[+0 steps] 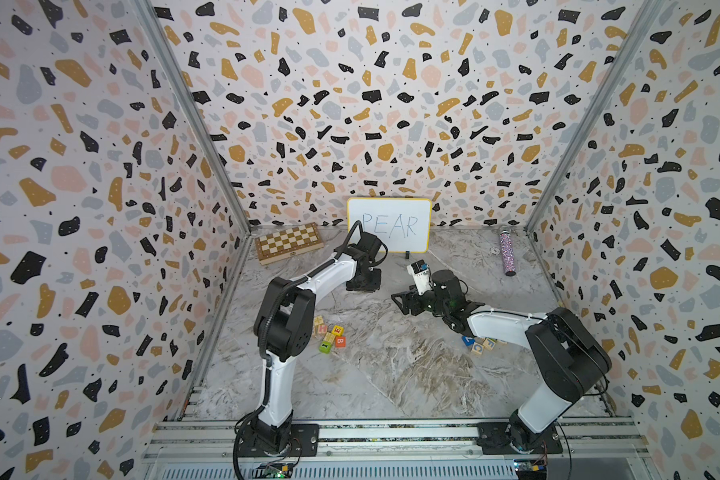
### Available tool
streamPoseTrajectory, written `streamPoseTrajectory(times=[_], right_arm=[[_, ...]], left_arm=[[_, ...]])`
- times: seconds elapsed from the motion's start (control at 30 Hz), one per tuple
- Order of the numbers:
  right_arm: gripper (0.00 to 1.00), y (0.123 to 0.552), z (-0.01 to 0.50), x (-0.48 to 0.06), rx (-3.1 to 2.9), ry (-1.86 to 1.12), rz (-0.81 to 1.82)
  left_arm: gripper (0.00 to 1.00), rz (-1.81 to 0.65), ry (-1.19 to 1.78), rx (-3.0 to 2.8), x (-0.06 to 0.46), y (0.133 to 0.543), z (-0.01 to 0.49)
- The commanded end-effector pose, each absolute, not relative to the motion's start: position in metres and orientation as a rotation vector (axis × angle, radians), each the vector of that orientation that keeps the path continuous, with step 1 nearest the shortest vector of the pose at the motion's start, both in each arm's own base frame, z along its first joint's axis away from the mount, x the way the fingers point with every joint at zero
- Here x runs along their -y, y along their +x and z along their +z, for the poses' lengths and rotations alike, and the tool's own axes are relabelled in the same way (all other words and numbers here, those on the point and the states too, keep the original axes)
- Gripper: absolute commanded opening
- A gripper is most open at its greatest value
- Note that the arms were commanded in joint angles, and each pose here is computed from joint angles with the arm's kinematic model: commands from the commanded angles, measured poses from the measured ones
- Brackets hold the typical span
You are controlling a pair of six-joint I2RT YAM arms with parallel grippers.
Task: Spell the uppercase word “pear” with letter blocks
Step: Place the letter block at the center of the board.
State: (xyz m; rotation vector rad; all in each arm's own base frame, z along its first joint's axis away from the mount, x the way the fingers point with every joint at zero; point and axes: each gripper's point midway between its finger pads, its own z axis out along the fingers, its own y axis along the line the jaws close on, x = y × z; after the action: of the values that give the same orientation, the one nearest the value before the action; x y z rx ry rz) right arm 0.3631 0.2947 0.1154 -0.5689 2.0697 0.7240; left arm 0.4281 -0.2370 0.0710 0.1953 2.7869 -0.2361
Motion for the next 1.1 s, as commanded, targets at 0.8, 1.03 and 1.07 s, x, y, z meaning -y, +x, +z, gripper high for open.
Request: streamPoseTrajectory(times=[0.8,1.03,1.07], right_arm=[[0.81,0.371,0.085,-0.282,-2.140,-0.512,0.681],[0.82,0.369,0.083,-0.283,-2.146,-0.515,0.684],[0.82,0.369,0.083,-0.283,-2.145,-0.516,0.685]], left_arm=[[0.11,-0.163,0.130,-2.884,0.250,0.442,0.027],[0.13,-0.150,0.115,-2.898,0.246,0.442,0.021],[0.14,-0.150,0.109,-2.899,0.246,0.442,0.020]])
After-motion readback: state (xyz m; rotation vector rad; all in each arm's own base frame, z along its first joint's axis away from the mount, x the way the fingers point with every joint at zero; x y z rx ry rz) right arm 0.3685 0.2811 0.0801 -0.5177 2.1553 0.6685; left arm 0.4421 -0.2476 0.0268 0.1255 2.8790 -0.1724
